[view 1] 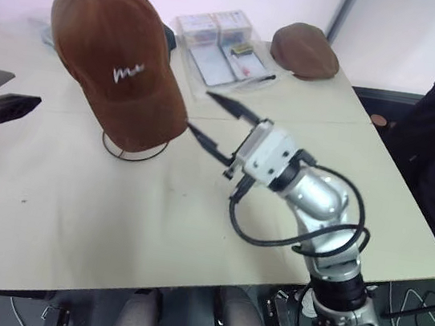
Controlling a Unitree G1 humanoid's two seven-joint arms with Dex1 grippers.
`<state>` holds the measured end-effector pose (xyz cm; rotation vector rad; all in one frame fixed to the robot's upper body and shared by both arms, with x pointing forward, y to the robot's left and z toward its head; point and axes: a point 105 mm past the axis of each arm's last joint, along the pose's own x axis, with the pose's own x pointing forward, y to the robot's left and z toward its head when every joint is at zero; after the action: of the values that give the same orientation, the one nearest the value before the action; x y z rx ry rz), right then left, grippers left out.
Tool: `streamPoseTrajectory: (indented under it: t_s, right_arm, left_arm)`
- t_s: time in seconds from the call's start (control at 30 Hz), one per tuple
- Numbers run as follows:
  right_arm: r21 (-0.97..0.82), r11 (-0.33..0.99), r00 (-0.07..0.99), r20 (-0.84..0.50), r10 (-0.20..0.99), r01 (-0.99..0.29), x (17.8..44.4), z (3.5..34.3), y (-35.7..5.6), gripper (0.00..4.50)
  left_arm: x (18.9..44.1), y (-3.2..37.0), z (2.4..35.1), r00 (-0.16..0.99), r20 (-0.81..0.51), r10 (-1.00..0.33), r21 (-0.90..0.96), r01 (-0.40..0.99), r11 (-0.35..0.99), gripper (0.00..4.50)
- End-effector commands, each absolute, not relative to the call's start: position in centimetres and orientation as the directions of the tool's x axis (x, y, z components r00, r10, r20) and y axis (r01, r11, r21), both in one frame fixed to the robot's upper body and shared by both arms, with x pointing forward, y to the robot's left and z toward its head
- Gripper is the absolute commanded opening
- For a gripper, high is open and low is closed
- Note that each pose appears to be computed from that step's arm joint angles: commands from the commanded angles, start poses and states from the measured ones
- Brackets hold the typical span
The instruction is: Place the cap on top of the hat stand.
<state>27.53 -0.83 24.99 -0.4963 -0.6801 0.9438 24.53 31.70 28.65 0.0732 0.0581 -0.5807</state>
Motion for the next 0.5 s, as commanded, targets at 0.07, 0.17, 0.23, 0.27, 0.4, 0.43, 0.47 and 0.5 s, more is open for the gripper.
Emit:
streamPoseTrajectory:
  t_s: [0.07,0.17,0.23,0.27,0.4,0.43,0.47,0.5]
  right_arm:
    - [-0.675,0.518,0.406,0.336,0.850,-0.525,27.6,25.9,-1.0,2.37]
    - [-0.651,0.531,0.439,0.320,0.840,-0.542,28.3,25.6,-2.4,2.37]
    - [-0.624,0.541,0.459,0.309,0.833,-0.564,29.0,25.8,-3.8,2.37]
    - [-0.608,0.541,0.466,0.297,0.834,-0.581,29.5,26.0,-4.6,2.37]
    - [-0.549,0.540,0.489,0.253,0.835,-0.638,31.1,27.1,-7.3,2.37]
    - [-0.537,0.534,0.492,0.235,0.838,-0.653,31.4,27.2,-7.9,2.37]
    - [-0.534,0.525,0.492,0.217,0.843,-0.663,31.7,27.4,-8.5,2.37]
    - [-0.526,0.517,0.495,0.195,0.846,-0.676,32.1,27.6,-9.2,2.37]
  left_arm:
    - [24.1,32.2,30.6,0.838,-0.028,-0.545,0.114,0.544,0.831,4.50]
    - [23.9,32.6,30.7,0.840,-0.033,-0.541,0.117,0.541,0.833,4.50]
    - [23.7,32.9,30.5,0.847,-0.046,-0.529,0.120,0.530,0.839,4.50]
    - [23.7,33.0,30.3,0.851,-0.059,-0.522,0.126,0.525,0.842,4.50]
    - [23.8,33.6,29.9,0.868,-0.074,-0.491,0.142,0.496,0.857,4.50]
    - [23.7,33.7,29.8,0.869,-0.076,-0.489,0.142,0.495,0.857,4.50]
    - [23.7,33.8,29.7,0.869,-0.079,-0.489,0.141,0.495,0.857,4.50]
    - [23.6,33.9,29.4,0.871,-0.085,-0.483,0.142,0.491,0.859,4.50]
